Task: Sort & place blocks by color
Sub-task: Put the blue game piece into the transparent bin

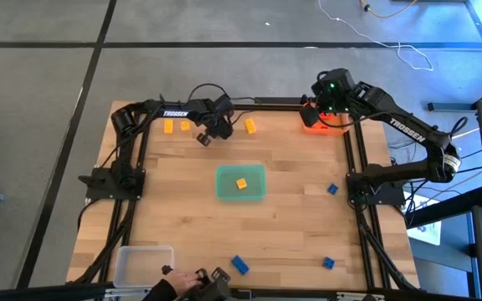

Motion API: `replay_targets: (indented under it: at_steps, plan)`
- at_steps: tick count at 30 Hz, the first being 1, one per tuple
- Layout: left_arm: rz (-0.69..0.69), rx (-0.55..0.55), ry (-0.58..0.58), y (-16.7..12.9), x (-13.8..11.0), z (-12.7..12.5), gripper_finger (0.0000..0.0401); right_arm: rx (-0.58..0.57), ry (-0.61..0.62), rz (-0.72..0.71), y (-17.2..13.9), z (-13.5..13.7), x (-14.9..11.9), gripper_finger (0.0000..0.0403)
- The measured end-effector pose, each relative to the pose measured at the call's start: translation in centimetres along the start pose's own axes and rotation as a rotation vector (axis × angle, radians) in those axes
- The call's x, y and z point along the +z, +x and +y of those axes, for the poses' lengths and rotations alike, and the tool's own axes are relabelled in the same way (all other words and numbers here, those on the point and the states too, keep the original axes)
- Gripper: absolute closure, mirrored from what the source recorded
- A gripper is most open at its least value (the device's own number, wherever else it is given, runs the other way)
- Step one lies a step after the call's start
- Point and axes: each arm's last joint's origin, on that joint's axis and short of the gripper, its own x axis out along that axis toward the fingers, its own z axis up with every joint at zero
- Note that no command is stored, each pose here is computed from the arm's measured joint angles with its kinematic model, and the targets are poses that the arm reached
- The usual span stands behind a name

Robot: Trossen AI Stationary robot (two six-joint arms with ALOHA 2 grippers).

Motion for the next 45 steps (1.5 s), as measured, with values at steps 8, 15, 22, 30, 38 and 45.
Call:
replay_targets:
  at_steps: [8, 15, 22, 30, 38, 45]
  plan:
    - [0.045, -0.012, -0.174, -1.2, 1.0, 0.0, 0.0321, 0.0, 0.0, 0.0, 0.0, 0.0, 0.0, 0.0107]
    - [-0.039, -0.058, -0.463, -6.5, 1.7, 2.4, 0.0321, 0.0, 0.0, 0.001, 0.0, 0.0, 0.0, 0.0107]
    - [-0.077, -0.096, -0.624, -13.5, 2.7, 3.1, 0.0321, 0.0, -0.035, 0.001, 0.0, 0.0, 0.0, 0.0107]
    - [-0.111, -0.191, -0.819, -20.4, 6.0, -0.7, 0.0321, -0.001, -0.078, 0.001, 0.0, 0.0, 0.0, 0.0107]
    - [-0.006, -0.404, -0.972, -25.8, 9.6, -7.8, 0.0321, 0.0, -0.078, 0.001, 0.0, 0.0, 0.0, 0.0107]
    - [0.04, -0.561, -1.099, -29.6, 13.2, -14.0, 0.0321, 0.0, -0.048, 0.001, 0.0, 0.0, 0.0, 0.0107]
